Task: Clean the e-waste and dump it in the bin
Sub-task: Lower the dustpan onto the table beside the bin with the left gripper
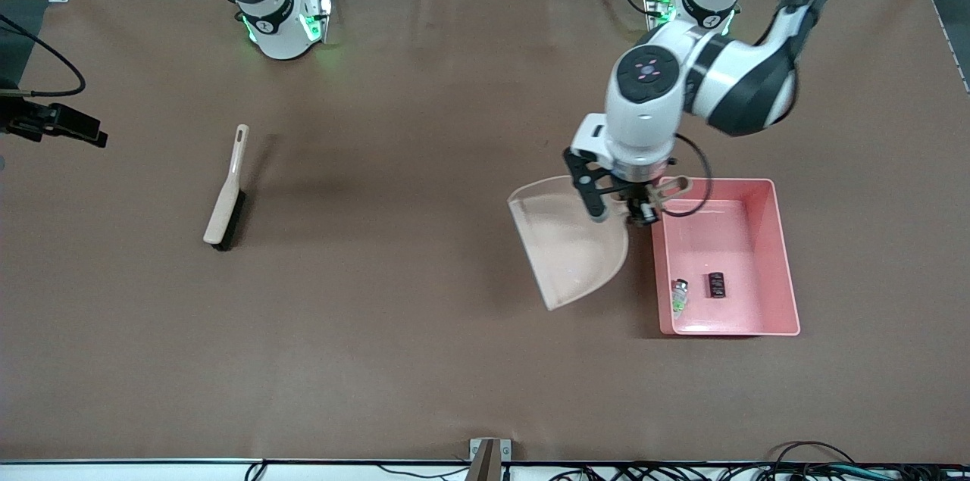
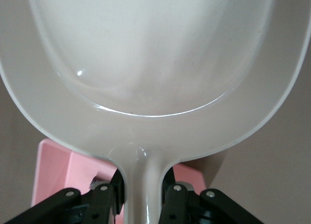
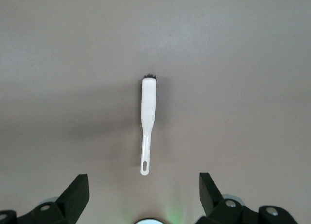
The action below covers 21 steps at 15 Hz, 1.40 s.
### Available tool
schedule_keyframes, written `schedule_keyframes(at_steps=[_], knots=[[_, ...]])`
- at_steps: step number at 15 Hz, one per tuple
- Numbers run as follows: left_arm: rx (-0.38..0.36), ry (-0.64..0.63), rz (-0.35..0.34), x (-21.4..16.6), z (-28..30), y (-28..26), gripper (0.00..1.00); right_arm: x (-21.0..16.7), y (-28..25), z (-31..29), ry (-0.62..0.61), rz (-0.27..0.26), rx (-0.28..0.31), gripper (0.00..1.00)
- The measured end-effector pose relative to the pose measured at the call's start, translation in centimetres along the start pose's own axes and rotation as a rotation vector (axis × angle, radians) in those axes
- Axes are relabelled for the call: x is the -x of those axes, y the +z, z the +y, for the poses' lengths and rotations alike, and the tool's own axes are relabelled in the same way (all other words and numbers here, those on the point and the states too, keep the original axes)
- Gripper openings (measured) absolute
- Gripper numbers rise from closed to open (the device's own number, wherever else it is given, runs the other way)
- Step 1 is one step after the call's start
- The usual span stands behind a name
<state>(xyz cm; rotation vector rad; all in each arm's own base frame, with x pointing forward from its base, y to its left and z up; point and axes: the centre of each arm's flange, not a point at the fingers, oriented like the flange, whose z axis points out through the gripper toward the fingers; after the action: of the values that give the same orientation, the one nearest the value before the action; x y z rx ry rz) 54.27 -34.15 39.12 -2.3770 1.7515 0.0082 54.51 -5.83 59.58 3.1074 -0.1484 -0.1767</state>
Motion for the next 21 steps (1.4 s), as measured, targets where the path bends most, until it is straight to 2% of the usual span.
schedule_keyframes(at_steps=[3,7,10,12,17,21], knots=[[0.029,0.033,0.029,-3.3,2.4,3.9,0.33,1.3,0.0,-0.1,-0.002,0.008,-0.001,1.0],[0.069,0.085,0.023,-5.5,4.7,8.1,0.33,2.4,-0.2,-0.5,-0.011,0.013,-0.001,1.0],[0.054,0.138,0.012,-6.6,6.0,9.7,0.33,2.7,0.1,-1.1,-0.023,0.027,0.0,1.0],[0.033,0.173,0.02,-7.4,6.6,11.2,0.33,2.5,0.2,-1.3,-0.027,0.059,0.0,1.0],[0.038,0.258,0.016,-8.3,7.9,14.9,0.33,1.9,-1.0,-2.4,-0.045,0.137,-0.003,1.0],[0.039,0.288,0.017,-8.4,8.0,15.1,0.33,0.3,-3.2,-2.8,-0.051,0.188,-0.003,1.0]])
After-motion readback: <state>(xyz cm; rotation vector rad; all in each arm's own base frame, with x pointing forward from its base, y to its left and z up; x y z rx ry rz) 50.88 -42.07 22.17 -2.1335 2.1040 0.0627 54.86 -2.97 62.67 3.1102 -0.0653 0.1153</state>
